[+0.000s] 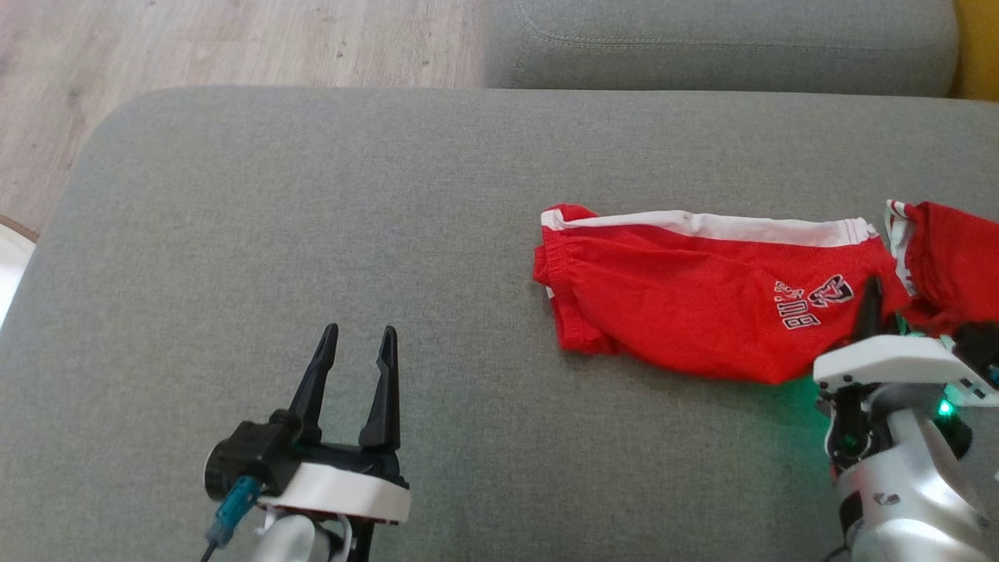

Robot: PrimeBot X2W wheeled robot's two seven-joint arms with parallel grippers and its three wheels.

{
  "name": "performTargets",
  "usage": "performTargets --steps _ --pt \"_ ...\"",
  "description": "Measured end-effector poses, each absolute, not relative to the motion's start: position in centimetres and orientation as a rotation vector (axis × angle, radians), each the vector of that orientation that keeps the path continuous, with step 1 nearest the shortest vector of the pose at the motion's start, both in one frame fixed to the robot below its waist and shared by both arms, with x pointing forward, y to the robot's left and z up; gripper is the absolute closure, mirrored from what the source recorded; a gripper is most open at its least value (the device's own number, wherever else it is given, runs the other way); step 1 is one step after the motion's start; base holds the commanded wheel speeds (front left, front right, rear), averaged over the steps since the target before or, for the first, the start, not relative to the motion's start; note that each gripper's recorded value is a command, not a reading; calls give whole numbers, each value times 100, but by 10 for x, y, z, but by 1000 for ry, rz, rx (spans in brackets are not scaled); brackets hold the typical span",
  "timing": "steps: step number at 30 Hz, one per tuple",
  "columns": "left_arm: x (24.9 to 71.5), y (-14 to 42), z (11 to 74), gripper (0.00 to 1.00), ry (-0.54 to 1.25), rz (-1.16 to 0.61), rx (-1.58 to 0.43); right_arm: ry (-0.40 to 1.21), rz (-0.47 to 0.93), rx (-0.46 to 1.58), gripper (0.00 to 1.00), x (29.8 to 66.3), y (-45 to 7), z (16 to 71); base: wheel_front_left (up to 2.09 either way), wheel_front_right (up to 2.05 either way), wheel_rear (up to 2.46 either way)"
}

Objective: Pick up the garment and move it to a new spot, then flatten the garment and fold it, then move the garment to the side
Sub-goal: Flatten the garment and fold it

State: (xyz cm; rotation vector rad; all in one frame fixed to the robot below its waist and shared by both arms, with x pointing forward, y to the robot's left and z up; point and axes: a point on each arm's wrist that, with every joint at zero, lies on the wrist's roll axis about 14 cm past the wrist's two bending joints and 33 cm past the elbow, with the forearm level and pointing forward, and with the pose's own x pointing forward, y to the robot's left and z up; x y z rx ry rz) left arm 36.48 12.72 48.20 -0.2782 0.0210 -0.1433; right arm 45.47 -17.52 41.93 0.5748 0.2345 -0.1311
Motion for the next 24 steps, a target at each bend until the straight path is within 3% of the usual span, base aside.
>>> performTargets --steps 17,24 --pt "357 135 486 0 6 -121 -265 141 279 615 100 455 -56 481 0 0 0" --pt "352 142 486 0 6 -100 -262 187 378 615 100 442 -22 476 0 0 0"
